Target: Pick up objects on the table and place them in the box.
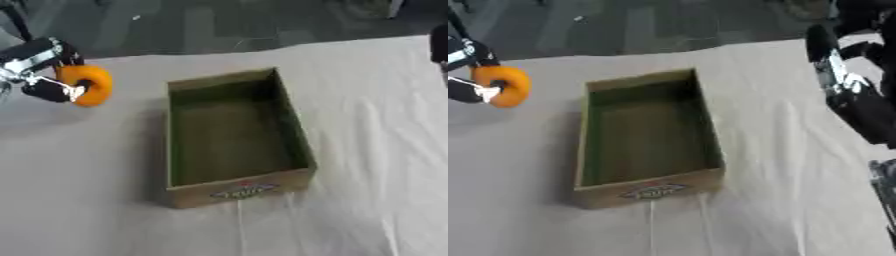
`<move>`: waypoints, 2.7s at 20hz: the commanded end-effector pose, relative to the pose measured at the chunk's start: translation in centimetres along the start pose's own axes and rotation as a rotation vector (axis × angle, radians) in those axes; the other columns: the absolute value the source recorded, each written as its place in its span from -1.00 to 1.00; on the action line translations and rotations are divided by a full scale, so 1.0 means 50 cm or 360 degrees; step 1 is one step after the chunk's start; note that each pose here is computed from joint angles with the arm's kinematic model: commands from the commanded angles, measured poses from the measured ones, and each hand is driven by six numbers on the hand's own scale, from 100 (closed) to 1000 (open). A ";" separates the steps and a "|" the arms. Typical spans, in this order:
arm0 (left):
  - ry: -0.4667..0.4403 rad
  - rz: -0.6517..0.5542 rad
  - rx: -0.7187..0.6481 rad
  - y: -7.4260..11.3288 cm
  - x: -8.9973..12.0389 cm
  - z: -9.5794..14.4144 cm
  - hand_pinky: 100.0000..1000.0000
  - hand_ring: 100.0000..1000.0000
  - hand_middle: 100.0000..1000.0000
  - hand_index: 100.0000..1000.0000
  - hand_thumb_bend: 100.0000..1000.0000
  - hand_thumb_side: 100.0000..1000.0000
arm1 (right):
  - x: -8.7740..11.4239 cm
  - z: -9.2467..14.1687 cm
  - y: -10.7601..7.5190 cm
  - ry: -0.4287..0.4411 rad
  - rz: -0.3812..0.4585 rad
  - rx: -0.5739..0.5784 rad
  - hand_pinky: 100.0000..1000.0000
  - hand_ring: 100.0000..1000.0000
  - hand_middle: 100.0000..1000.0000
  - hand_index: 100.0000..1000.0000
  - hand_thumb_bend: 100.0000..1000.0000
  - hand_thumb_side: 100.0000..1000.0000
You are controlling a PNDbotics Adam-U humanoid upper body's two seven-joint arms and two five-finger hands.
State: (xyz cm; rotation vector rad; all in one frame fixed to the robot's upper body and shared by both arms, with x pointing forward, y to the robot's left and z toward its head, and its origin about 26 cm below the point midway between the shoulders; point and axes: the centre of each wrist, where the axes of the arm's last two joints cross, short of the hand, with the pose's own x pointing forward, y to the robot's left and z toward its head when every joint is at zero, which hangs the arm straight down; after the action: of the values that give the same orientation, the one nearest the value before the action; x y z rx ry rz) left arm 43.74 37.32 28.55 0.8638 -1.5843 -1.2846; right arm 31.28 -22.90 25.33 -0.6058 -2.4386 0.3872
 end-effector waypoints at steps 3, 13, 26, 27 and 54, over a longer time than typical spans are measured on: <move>-0.0128 -0.0031 0.0106 0.073 0.039 0.023 -0.01 0.06 -0.03 -0.14 -1.00 -1.00 | 0.010 -0.005 -0.009 -0.0035 -0.0001 -0.0032 -0.03 0.61 -0.02 0.54 -0.33 0.38; -0.0517 -0.0103 0.0159 0.108 0.182 0.011 -0.04 0.02 -0.06 -0.18 -1.00 -0.99 | 0.011 -0.002 -0.002 -0.0028 -0.0026 -0.0032 -0.03 0.61 -0.01 0.54 -0.34 0.37; -0.0811 -0.0034 0.0033 0.072 0.309 -0.062 -0.05 0.02 -0.03 -0.21 -1.00 -0.98 | 0.016 -0.006 0.003 -0.0047 -0.0050 -0.0039 -0.02 0.61 -0.01 0.54 -0.35 0.37; -0.0832 -0.0031 0.0024 0.066 0.320 -0.068 -0.05 0.02 -0.03 -0.21 -1.00 -0.98 | 0.016 -0.007 0.003 -0.0050 -0.0052 -0.0040 -0.02 0.61 -0.01 0.54 -0.35 0.37; -0.0890 -0.0290 -0.0069 -0.140 0.418 -0.169 -0.02 0.06 0.00 -0.19 -1.00 -1.00 | 0.022 -0.012 0.008 -0.0074 -0.0093 -0.0059 -0.03 0.60 -0.01 0.54 -0.36 0.37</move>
State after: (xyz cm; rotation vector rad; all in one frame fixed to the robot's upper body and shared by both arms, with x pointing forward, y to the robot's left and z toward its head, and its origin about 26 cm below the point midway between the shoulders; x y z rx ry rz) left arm 44.07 13.89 25.90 0.6353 -1.9135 -1.7768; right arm 31.35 -21.96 25.30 -0.5499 -2.4696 0.3413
